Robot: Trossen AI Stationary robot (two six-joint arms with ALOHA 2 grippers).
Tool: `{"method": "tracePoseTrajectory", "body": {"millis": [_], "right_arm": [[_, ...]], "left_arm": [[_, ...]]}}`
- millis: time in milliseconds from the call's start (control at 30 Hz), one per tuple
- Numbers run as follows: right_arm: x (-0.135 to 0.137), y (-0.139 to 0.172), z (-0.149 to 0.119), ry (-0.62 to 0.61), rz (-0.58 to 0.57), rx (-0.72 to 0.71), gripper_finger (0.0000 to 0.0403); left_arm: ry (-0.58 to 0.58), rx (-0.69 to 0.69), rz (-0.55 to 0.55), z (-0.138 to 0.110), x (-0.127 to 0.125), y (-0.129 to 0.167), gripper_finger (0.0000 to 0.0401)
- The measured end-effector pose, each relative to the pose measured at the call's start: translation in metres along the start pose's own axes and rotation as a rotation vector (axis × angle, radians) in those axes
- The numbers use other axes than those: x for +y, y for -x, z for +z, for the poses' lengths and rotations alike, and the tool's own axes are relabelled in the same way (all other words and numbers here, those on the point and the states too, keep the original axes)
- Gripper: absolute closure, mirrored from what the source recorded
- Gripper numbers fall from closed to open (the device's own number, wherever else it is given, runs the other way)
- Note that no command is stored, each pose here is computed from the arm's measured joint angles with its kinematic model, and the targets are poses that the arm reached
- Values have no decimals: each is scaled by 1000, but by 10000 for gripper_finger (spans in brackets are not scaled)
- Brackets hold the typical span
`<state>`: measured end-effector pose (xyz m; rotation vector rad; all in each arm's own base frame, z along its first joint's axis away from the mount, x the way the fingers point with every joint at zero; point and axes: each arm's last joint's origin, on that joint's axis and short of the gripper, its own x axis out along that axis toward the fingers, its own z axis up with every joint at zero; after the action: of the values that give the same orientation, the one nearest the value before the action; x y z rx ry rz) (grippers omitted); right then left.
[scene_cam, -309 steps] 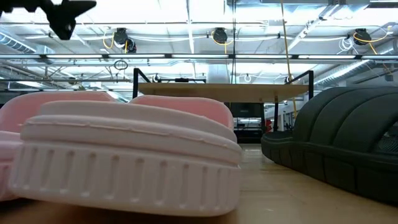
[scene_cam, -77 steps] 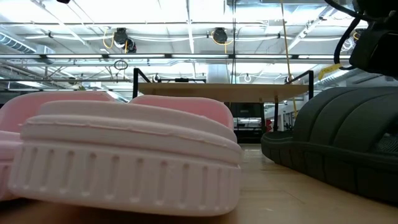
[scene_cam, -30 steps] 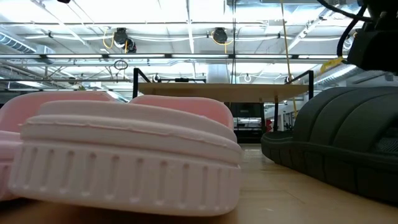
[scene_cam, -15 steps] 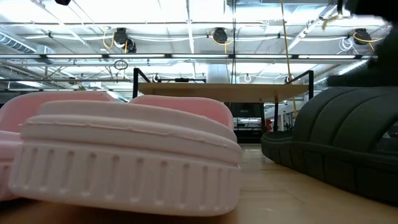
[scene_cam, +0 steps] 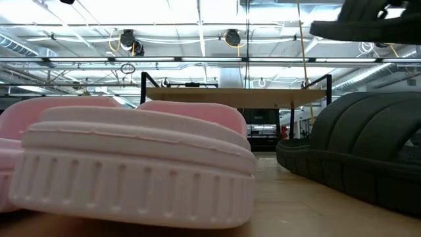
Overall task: Pick and place slides into the shelf
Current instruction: Put the right black slipper on the shelf
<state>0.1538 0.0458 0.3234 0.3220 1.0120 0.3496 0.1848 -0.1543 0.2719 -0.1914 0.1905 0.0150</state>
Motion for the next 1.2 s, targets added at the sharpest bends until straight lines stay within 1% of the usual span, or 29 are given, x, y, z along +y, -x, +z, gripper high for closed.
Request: {"method": "tracePoseTrajectory", "body": {"millis": [233, 333, 433, 500, 600, 733, 833, 1033, 1200], "right_arm": [[-14, 27, 29, 61, 9, -4, 401], [-21, 42, 44, 104, 12, -45, 401], [-31, 57, 58, 143, 67, -112, 401], [-40, 67, 64, 130, 98, -129, 401], [-56, 77, 70, 87, 107, -116, 401], [-82, 84, 75, 38, 111, -40, 401], [-104, 88, 82, 27, 105, -12, 401], [-145, 101, 94, 64, 45, -62, 401], [-170, 111, 88, 41, 6, -88, 401]], "left_arm": [[3, 0, 0, 0, 0, 0, 107], [-1, 1, 0, 0, 0, 0, 107], [0, 1, 0, 0, 0, 0, 107], [0, 1, 0, 0, 0, 0, 107], [0, 1, 0, 0, 0, 0, 107], [-5, 1, 1, 0, 0, 0, 107], [-5, 1, 1, 0, 0, 0, 107], [-6, 1, 1, 0, 0, 0, 107], [-10, -3, 0, 1, 1, 1, 107]]}}
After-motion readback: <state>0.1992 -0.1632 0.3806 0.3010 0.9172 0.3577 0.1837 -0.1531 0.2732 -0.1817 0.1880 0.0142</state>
